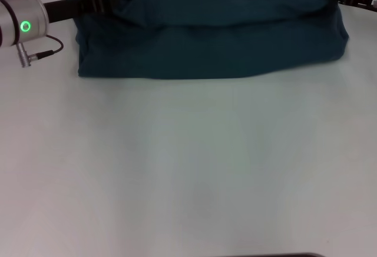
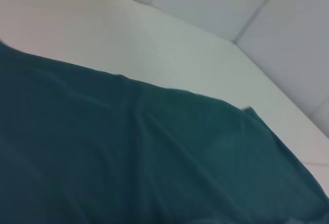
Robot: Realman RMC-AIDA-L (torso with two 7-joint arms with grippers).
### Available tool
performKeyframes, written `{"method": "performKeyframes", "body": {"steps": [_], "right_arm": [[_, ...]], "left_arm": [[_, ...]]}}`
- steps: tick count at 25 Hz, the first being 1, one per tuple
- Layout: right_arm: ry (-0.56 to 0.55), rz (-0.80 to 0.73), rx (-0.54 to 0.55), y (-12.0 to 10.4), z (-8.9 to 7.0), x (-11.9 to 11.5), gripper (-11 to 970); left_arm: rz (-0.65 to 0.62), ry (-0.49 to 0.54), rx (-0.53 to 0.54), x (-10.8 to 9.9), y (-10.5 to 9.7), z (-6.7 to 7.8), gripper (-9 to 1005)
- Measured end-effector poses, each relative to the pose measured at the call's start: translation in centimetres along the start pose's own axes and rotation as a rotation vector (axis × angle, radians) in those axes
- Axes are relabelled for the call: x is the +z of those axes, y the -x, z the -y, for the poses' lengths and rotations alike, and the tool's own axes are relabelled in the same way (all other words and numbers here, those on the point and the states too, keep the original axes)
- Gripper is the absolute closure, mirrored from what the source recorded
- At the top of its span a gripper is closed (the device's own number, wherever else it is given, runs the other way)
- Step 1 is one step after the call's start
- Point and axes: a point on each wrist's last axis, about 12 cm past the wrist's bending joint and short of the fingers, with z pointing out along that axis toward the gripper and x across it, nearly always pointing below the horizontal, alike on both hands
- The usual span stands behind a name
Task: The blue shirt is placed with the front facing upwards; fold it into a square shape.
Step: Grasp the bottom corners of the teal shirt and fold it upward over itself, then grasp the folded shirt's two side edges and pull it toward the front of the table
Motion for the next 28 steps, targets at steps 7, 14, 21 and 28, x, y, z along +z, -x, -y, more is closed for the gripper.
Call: {"method": "performKeyframes", "body": {"steps": [7,14,21,28], "right_arm": [[0.009,-0.01,-0.027,0.5,-0.1,0.0,867],[0.011,0.014,-0.026,1.0,0.7,-1.3,448],[0.045,0.051,-0.028,0.6,0.8,-2.9,157],[0.066,-0.012,-0.021,0.4,1.5,-4.2,126]], "left_arm": [[-0.005,-0.025,0.024,-0.4,0.5,0.3,823],[0.034,-0.033,0.023,-2.7,1.1,-0.3,604],[0.04,-0.053,0.012,-3.8,0.9,-0.3,322],[0.035,-0.067,0.017,-4.3,0.6,-0.2,109]]}}
